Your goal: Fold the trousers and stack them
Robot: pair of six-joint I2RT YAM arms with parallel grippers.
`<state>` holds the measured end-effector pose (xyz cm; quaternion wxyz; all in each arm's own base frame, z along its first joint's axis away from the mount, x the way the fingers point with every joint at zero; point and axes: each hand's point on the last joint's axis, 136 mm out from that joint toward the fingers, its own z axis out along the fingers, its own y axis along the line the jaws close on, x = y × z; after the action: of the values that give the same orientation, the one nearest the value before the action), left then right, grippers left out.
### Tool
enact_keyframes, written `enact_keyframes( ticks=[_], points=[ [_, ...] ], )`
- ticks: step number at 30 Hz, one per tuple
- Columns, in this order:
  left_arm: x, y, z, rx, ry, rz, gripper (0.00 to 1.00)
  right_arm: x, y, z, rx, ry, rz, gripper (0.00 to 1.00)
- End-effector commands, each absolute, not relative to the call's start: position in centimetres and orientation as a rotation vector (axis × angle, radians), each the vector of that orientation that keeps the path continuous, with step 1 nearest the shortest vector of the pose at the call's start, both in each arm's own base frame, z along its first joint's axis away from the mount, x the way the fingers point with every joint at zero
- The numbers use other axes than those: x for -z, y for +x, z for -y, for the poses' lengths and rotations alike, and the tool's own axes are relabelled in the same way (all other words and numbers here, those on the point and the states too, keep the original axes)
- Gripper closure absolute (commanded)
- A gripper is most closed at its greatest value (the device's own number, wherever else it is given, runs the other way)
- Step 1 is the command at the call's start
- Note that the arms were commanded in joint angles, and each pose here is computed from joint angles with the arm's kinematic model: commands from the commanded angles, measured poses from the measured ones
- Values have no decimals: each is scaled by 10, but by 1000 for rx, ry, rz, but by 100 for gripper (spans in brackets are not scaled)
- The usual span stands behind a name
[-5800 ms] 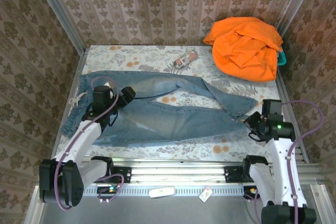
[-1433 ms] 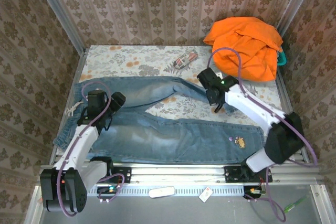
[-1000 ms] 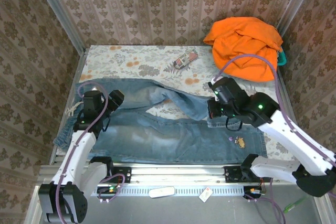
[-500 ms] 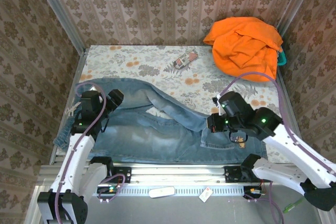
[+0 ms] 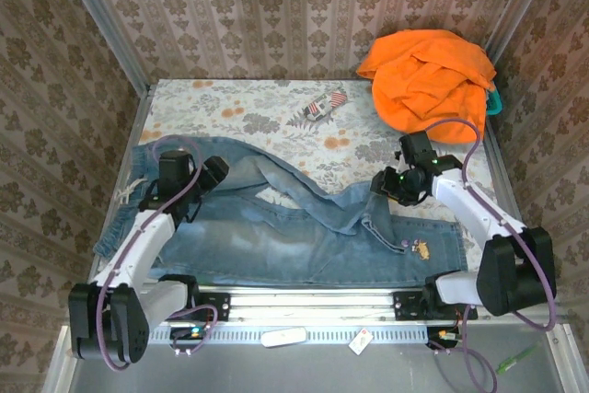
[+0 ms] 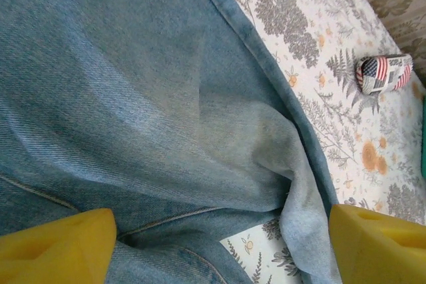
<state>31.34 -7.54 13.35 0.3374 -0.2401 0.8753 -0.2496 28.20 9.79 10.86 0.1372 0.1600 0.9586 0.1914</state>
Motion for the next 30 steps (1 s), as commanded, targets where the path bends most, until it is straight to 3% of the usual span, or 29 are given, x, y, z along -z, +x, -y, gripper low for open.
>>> enact_keyframes(
  ticks=[1,5,7,9,16,21,26,30],
  points=[
    [-156,328,88,697,-524,-2241,16,-148,279,-91,-485,358,-2687,45],
    [-156,329,93,714,-508,-2237,16,-143,239,-101,-378,215,-2719,42],
    [-157,328,97,728,-497,-2239,16,-142,218,-111,-342,144,-2725,25],
    [-159,326,100,734,-485,-2241,16,-140,202,-120,-312,80,-2733,22],
    [-160,324,108,743,-459,-2244,16,-113,196,-135,-206,-19,-2804,26],
    [-158,321,108,735,-456,-2250,16,-107,210,-153,-225,-100,-2824,43],
    [-157,319,107,727,-457,-2251,16,-120,218,-136,-94,-75,-2780,93],
    [-161,320,108,730,-446,-2243,15,-155,222,-98,80,-8,-2691,98]
  ],
)
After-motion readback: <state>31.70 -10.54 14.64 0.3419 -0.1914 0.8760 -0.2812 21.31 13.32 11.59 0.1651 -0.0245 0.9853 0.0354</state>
